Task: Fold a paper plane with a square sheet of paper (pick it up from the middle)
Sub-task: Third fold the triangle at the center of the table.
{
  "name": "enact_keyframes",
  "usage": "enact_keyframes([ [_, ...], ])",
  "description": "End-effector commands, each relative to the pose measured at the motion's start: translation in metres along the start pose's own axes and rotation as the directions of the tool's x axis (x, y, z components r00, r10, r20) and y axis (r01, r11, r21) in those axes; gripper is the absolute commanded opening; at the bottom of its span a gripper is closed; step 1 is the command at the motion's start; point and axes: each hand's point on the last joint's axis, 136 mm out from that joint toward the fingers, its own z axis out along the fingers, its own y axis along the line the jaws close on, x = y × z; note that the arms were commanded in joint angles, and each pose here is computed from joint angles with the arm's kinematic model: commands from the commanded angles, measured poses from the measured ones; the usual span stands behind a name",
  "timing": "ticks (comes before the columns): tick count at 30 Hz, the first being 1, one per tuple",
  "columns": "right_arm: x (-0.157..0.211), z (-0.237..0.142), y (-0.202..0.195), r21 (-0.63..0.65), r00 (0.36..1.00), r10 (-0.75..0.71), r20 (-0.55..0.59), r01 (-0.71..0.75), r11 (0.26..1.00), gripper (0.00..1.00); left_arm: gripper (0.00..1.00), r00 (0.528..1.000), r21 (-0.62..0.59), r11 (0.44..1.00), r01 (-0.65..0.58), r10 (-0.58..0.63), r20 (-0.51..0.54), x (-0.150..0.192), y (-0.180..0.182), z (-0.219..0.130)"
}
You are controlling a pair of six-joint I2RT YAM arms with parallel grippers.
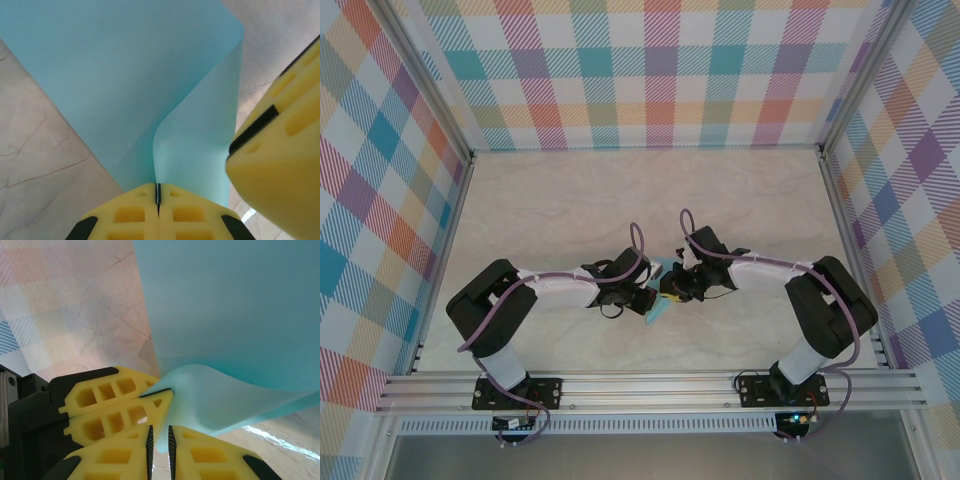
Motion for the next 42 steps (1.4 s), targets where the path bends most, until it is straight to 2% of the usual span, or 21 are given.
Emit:
enact_keyframes([
  [1, 0.001, 0.008, -0.001, -0.011, 1.0, 0.014, -0.022, -0.015, 1.0, 0.18, 0.04, 1.0, 0.002, 1.0, 0.0, 0.0, -0.02, 0.001, 0.004, 0.0],
  [18, 0.01, 0.028, -0.054, 0.134, 0.996, 0.075, -0.042, -0.068, 0.989, 0.17, 0.04, 1.0, -0.009, 1.0, -0.014, 0.014, -0.025, 0.0, 0.005, 0.0],
  [26, 0.0, 0.004, -0.023, 0.084, 1.0, -0.002, 0.023, 0.001, 0.996, 0.2, 0.04, 0.999, -0.018, 1.0, -0.018, 0.018, -0.033, 0.002, 0.007, 0.0],
  [30, -0.008, -0.001, -0.02, 0.078, 0.999, -0.011, 0.047, 0.008, 0.997, 0.2, 0.04, 0.999, -0.017, 1.0, -0.018, 0.017, -0.032, 0.002, 0.007, -0.001],
  [35, -0.018, -0.004, -0.029, 0.082, 0.997, 0.001, 0.08, -0.008, 0.997, 0.2, 0.04, 0.999, -0.014, 1.0, -0.017, 0.016, -0.028, 0.001, 0.006, -0.002],
  [42, -0.016, 0.015, -0.062, 0.141, 0.997, 0.061, 0.048, -0.067, 0.988, 0.17, 0.04, 0.999, -0.015, 1.0, -0.018, 0.017, -0.028, 0.002, 0.006, -0.001],
])
